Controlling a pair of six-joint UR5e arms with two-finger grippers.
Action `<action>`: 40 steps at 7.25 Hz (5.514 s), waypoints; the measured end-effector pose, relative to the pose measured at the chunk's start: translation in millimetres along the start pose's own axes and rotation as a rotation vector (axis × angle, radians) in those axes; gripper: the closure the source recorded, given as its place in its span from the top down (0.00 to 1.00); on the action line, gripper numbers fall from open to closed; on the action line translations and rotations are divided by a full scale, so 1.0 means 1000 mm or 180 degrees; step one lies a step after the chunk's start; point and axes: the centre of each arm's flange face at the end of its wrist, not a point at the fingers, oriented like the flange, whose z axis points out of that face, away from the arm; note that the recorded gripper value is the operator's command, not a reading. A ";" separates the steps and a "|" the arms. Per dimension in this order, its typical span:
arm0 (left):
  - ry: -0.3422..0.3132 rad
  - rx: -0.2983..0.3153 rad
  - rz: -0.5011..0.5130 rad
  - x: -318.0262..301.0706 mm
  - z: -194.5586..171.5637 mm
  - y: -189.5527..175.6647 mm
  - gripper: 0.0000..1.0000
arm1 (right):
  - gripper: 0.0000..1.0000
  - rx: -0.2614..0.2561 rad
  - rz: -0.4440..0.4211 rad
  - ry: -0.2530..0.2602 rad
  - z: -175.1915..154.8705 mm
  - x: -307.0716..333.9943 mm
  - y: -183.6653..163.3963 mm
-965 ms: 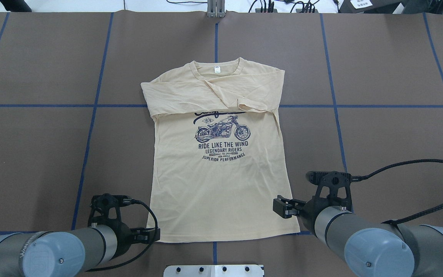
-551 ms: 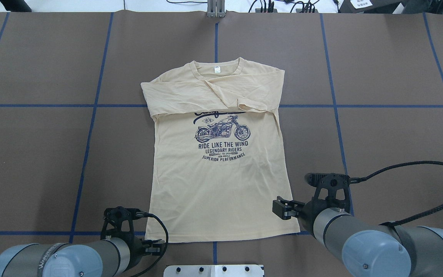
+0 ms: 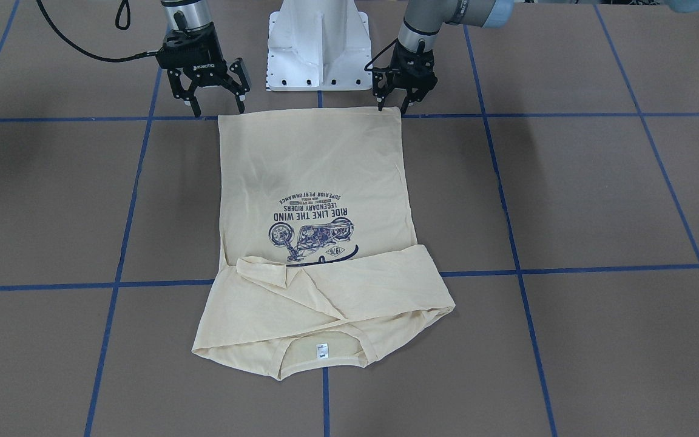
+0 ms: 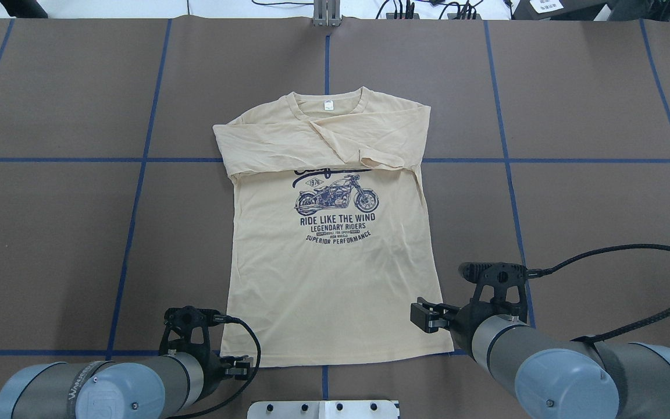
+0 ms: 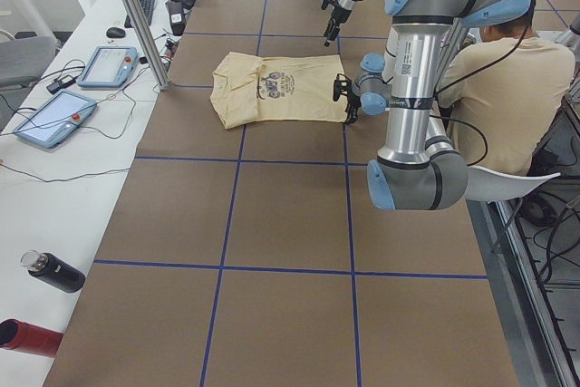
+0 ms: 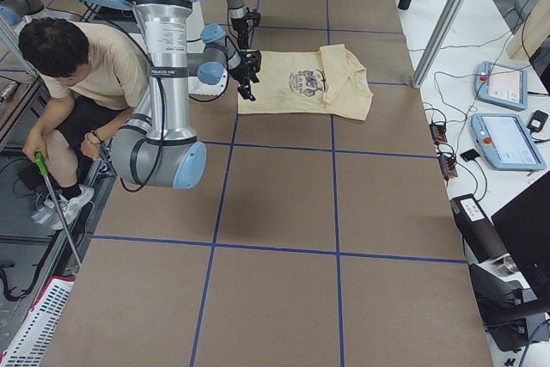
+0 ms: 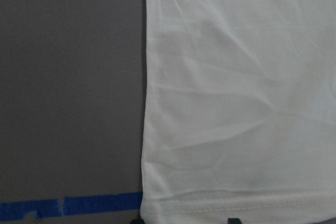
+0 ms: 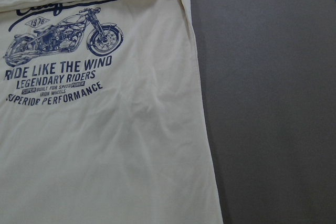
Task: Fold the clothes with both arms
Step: 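Lower both grippers and grasp the hem corners nearest the robot, then lift the hem with both grippers and fold it toward the collar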
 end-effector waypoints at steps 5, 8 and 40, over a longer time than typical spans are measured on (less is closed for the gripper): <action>-0.0034 0.0014 0.0080 -0.001 0.001 -0.006 0.05 | 1.00 -0.0001 -0.0001 0.0000 0.000 0.000 0.000; -0.0007 0.0027 0.0043 0.002 -0.002 -0.009 0.00 | 0.99 -0.0008 -0.0016 0.0031 0.004 0.003 0.003; 0.0272 -0.0288 0.0070 0.041 -0.189 -0.051 0.00 | 0.00 -0.0312 0.0193 -0.0017 -0.134 -0.045 0.004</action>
